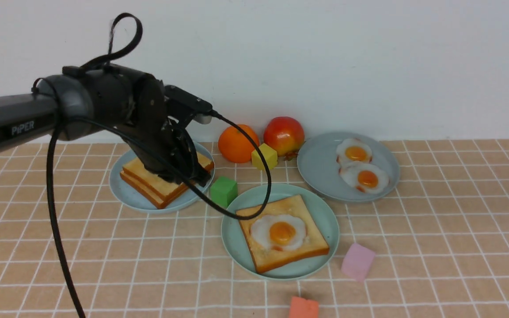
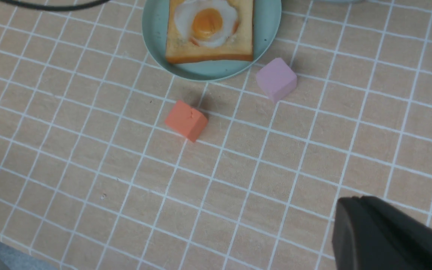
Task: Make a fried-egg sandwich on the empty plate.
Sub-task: Use the left arm to grab a slice of bread
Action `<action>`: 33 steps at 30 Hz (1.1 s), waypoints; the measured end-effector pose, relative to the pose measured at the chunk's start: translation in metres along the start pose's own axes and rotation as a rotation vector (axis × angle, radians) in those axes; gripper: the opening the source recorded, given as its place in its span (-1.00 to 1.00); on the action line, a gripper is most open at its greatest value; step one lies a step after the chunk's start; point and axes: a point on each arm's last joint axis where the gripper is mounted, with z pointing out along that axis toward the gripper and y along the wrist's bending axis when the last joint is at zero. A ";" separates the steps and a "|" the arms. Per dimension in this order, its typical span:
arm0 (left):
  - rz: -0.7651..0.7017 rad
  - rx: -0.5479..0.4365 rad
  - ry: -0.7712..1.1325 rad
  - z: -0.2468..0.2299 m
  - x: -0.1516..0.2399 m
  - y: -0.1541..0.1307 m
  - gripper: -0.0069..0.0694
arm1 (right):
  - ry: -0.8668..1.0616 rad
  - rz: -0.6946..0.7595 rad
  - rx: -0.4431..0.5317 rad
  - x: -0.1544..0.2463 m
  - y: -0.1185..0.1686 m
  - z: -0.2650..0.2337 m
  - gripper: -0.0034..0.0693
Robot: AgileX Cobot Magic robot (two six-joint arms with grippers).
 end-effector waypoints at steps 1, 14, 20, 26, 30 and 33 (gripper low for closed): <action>0.003 -0.003 -0.005 0.000 0.000 0.000 -0.64 | -0.001 0.000 0.000 0.000 0.000 0.000 -0.87; 0.086 -0.045 -0.046 0.043 0.003 -0.001 0.36 | -0.007 0.002 -0.004 0.000 0.000 0.000 -0.84; 0.119 -0.060 -0.063 0.052 0.004 -0.001 0.22 | -0.011 0.013 -0.032 0.000 0.003 0.000 -0.83; 0.141 -0.071 -0.063 0.054 0.004 0.000 -0.11 | 0.018 0.018 -0.054 0.002 0.005 0.000 -0.81; 0.124 -0.072 -0.064 0.055 0.004 0.000 -0.20 | 0.033 0.019 -0.059 0.003 0.005 0.000 -0.80; 0.105 -0.077 -0.070 0.052 0.003 0.001 -0.20 | 0.033 0.020 -0.063 0.004 0.006 0.000 -0.79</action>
